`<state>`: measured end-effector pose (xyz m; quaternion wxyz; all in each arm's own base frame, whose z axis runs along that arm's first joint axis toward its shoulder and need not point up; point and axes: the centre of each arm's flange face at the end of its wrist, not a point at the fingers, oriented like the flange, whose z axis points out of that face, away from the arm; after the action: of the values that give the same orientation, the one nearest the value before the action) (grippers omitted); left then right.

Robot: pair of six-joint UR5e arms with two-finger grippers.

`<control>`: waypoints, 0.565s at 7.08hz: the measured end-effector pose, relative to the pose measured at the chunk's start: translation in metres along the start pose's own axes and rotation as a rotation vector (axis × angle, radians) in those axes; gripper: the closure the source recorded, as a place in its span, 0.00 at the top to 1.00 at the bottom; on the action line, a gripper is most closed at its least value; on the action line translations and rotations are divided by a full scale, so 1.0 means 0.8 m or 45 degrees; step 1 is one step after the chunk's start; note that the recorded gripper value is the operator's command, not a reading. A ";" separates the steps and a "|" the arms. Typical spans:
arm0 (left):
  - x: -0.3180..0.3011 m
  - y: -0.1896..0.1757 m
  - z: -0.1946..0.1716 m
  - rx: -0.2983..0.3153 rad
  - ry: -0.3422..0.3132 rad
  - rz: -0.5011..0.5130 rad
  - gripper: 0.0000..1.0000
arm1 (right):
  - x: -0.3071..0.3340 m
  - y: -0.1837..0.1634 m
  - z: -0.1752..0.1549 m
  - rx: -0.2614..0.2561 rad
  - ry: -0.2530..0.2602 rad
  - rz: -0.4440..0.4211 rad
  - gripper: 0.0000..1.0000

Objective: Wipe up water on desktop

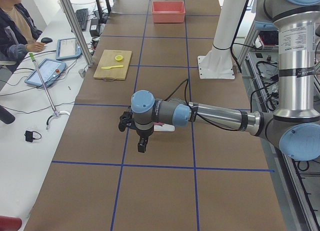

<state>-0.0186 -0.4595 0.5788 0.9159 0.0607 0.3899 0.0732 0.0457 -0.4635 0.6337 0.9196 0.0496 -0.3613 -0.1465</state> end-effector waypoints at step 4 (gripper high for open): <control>0.004 -0.038 -0.002 0.031 0.003 0.036 0.98 | 0.000 0.004 0.005 -0.003 -0.031 0.018 1.00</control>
<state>-0.0147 -0.4888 0.5706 0.9135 0.0773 0.3911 0.0816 0.0437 -0.4604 0.6377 0.9162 0.0441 -0.3724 -0.1411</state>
